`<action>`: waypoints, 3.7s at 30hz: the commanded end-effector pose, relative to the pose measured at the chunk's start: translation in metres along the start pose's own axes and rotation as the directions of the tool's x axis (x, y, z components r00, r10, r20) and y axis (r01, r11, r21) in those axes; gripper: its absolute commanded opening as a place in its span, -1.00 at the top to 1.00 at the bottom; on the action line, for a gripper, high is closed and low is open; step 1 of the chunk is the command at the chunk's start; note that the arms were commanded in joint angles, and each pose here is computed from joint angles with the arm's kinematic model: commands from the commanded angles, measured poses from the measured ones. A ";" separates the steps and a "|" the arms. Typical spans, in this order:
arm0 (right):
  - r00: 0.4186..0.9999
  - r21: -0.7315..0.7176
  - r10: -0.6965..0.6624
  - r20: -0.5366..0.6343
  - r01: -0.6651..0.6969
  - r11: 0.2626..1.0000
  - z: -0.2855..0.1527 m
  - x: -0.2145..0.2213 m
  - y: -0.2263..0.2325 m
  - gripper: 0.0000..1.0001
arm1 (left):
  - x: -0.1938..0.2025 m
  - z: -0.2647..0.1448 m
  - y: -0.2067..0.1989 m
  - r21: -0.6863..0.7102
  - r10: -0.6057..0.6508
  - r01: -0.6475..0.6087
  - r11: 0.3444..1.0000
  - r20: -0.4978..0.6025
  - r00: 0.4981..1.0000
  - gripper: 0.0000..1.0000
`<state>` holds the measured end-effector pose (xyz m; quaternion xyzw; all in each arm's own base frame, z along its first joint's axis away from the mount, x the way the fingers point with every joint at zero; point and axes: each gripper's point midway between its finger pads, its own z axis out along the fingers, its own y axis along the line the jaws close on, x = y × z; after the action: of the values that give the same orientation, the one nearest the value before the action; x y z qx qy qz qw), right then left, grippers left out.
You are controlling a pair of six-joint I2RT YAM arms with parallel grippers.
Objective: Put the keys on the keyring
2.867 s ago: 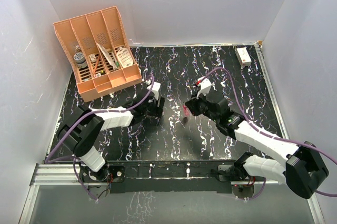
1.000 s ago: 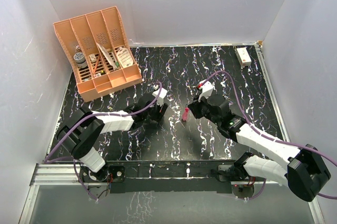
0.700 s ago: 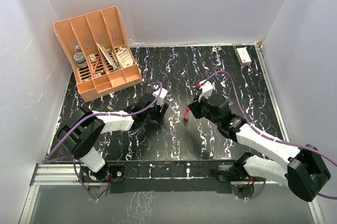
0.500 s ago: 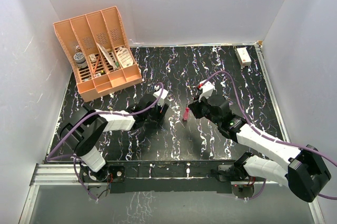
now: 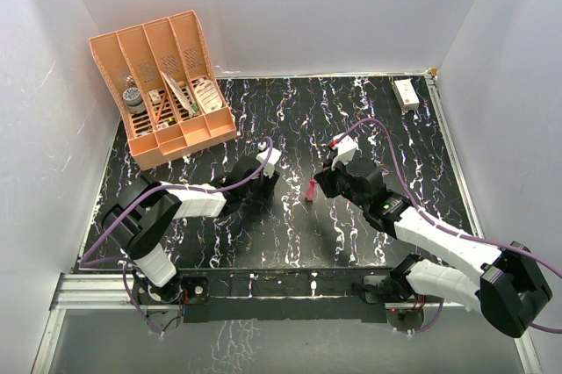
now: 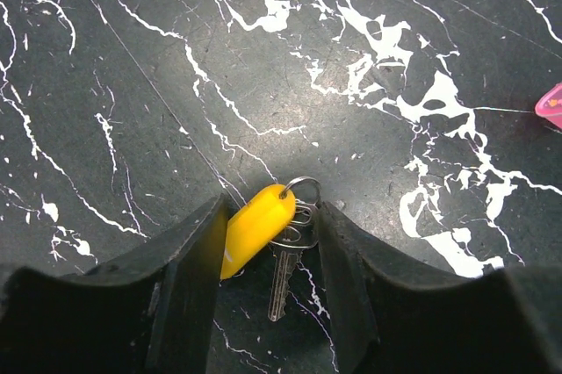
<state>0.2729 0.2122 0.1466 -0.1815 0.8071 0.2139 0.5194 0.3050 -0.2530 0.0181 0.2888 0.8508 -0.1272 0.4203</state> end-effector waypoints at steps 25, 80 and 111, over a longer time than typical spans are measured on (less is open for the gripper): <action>0.997 -0.025 -0.007 0.077 0.009 1.000 -0.002 -0.019 0.006 1.00 | -0.034 -0.021 0.006 -0.004 -0.031 0.032 0.999 0.053 0.998 1.00; 0.971 -0.215 0.151 0.184 -0.110 0.970 0.022 -0.072 0.048 1.00 | -0.154 -0.088 -0.030 0.215 -0.072 0.012 0.977 0.275 0.959 1.00; 0.960 -0.021 0.207 0.189 -0.207 0.978 0.040 -0.084 0.044 1.00 | -0.178 -0.096 -0.033 0.187 -0.143 0.088 0.978 0.310 0.940 1.00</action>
<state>0.3017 0.2750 0.1887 -0.1062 0.7804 0.2982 0.5392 0.3045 -0.3010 0.1799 0.2650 0.7893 -0.2656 0.4860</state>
